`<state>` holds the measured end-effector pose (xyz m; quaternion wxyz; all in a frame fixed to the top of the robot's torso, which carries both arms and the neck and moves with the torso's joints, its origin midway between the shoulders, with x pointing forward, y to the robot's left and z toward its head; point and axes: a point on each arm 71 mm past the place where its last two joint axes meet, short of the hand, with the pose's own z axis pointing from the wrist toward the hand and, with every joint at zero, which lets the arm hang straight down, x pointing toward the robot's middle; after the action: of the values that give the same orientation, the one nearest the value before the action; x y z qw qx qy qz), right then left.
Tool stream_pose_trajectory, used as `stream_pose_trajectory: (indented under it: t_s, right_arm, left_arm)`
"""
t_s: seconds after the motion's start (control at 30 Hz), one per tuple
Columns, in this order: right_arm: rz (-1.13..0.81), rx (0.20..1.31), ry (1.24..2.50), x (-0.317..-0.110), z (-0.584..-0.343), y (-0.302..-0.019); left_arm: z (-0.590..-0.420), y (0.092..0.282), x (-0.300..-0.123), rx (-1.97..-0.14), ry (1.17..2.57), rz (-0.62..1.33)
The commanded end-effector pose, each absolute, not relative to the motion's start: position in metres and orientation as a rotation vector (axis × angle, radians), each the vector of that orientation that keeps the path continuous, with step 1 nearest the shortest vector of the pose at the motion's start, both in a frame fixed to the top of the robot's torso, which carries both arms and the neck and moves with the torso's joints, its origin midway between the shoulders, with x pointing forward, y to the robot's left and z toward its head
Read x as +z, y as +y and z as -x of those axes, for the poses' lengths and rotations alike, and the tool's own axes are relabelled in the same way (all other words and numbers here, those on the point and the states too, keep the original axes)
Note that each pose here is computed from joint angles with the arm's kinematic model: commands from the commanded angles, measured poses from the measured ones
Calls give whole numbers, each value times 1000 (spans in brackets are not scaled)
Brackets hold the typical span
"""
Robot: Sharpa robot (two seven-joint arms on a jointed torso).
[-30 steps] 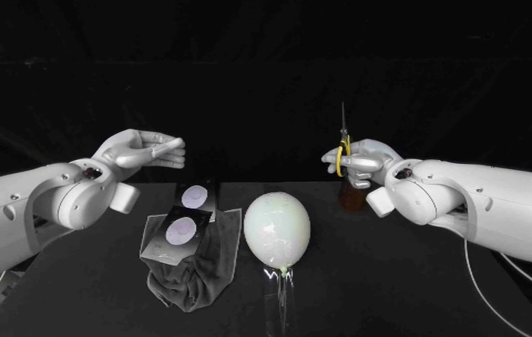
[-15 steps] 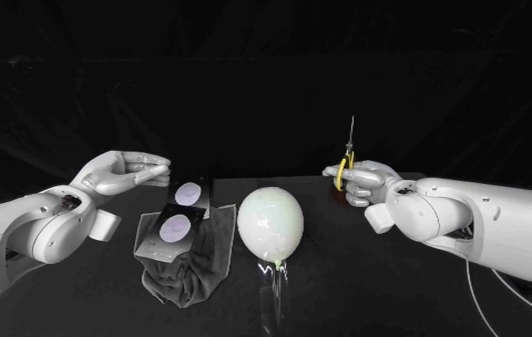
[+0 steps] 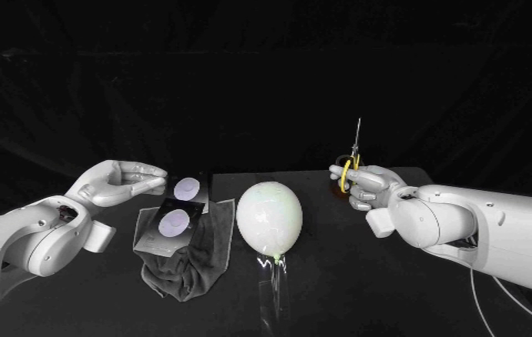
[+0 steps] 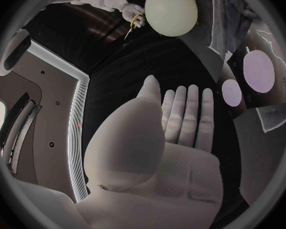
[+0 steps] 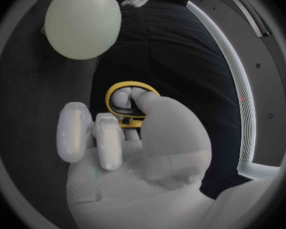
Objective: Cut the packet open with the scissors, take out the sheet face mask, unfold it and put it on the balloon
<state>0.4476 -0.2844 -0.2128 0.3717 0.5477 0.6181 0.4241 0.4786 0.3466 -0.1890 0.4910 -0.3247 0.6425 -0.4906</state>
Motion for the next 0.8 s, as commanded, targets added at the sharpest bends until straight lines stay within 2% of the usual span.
stream_pose_trajectory:
  t_s: [0.03,0.2,0.6,0.8]
  right_arm:
    - [-1380,1090,1610,-213,-444,-279]
    - [-1372,1104,1654,-215,-440,-273]
    - [-1395,1096,1555,-214,-442,-275]
    - [-1392,1076,1578,-215,-441,-275]
  left_arm:
    - [-479,346,-188,-1187,1539,763]
    - [-480,346,-189,-1183,1538,771]
    - [-482,346,-191,-1178,1542,789]
    - [-482,346,-193,-1174,1547,794]
